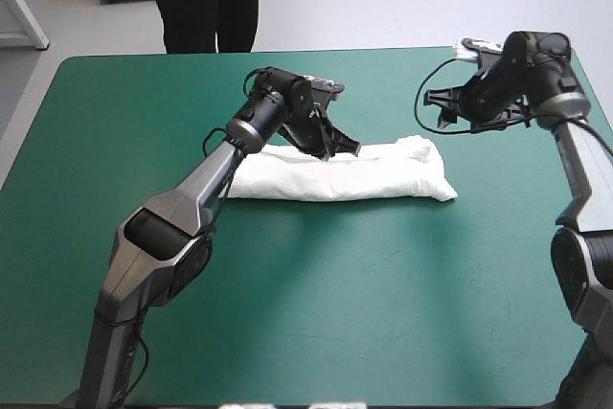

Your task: Fold the cloth

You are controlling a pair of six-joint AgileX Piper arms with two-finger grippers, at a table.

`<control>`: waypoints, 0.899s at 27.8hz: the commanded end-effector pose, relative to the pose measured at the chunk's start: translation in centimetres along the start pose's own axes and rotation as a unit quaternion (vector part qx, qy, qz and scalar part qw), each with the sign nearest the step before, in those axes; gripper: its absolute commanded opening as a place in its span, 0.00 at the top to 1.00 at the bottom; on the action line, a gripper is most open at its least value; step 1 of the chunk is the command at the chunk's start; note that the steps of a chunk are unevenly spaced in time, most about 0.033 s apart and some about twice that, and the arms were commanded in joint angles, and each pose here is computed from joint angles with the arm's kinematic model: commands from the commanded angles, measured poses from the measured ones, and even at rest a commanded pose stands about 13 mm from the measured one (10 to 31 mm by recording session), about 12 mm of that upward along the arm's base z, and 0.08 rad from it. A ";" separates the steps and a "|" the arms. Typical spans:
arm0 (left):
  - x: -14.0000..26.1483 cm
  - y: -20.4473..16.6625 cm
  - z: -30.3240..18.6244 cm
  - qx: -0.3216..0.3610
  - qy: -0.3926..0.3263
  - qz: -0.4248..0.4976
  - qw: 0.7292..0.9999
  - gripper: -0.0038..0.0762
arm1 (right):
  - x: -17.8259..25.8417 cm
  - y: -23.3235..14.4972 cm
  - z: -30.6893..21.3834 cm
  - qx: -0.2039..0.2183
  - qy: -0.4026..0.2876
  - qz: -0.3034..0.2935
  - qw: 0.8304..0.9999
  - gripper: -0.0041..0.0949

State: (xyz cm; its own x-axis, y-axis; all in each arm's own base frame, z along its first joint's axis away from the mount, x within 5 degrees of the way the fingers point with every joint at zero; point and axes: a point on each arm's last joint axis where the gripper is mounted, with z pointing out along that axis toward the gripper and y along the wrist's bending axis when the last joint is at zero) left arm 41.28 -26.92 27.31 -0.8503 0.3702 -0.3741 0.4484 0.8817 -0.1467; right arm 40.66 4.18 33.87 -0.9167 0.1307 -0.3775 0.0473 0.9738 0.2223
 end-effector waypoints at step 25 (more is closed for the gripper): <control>0.5 -2.5 3.1 0.029 0.029 0.018 0.999 0.96 | 3.2 -5.0 5.0 -0.163 0.074 0.023 0.983 0.28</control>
State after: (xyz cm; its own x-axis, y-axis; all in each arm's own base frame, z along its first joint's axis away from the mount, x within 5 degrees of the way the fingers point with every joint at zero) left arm 41.47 -29.45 21.86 -0.8601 0.4241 -0.2837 0.4772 0.8654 -0.1531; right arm 39.47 0.49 25.24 -0.9808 0.1123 -0.1592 0.0212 0.8738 0.4858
